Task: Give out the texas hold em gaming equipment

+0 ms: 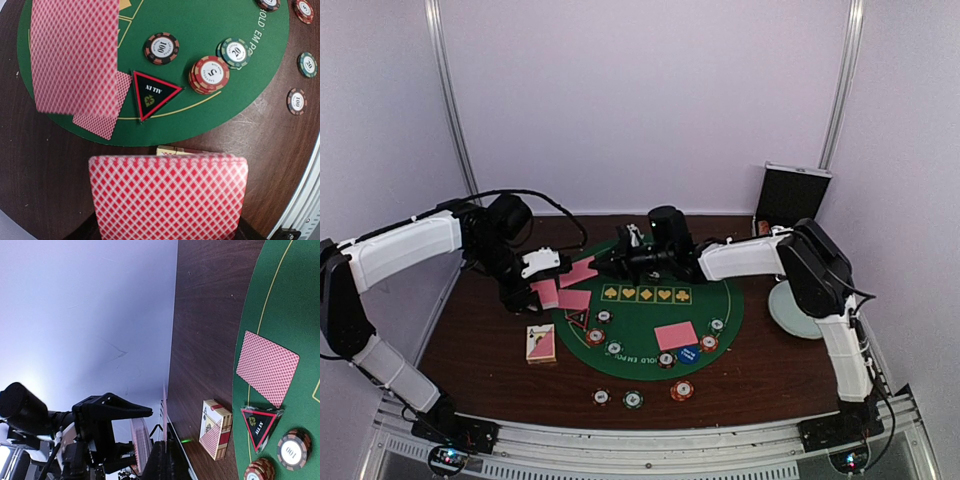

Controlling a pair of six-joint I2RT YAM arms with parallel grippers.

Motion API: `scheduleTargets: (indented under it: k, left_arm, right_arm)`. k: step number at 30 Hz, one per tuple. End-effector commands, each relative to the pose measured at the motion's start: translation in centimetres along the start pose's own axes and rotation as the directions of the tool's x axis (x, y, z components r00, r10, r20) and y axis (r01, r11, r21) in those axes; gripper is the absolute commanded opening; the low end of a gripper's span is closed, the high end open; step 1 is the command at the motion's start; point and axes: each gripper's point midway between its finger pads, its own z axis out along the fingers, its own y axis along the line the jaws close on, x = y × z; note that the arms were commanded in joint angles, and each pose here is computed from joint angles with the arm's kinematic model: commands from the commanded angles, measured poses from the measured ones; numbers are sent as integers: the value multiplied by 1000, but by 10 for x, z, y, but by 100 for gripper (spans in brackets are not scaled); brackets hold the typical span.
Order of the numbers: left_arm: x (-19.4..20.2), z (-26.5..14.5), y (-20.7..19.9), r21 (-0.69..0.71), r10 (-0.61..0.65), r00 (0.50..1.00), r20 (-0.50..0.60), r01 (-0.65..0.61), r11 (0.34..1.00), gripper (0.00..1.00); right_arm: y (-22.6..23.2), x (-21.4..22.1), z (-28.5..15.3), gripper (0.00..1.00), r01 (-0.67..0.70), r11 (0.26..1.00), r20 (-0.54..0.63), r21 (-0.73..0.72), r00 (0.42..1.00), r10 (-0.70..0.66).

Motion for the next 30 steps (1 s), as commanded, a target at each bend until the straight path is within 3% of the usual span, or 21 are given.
scheduleTargets:
  k: [1,12,24,30]
  left_arm:
    - [-9,-12,1,-21,17,999,47,-16,1000,4]
    - [-10,-12,-1,-14,14,998,55,-14,1000,4]
    - [-8,-11,-3,-7,11,999,54,-11,1000,4]
    - [-8,-11,-3,-4,10,998,55,-10,1000,4]
  right_arm:
    - [-25,7,30,0,14,996,-36,84,999,-11]
    - [-62,-6,71,0,47,980,-34,192,999,-41]
    - [-103,-28,71,0,76,943,1,323,997,-80]
    - [-97,-32,64,27,103,937,-6,334,994,-107]
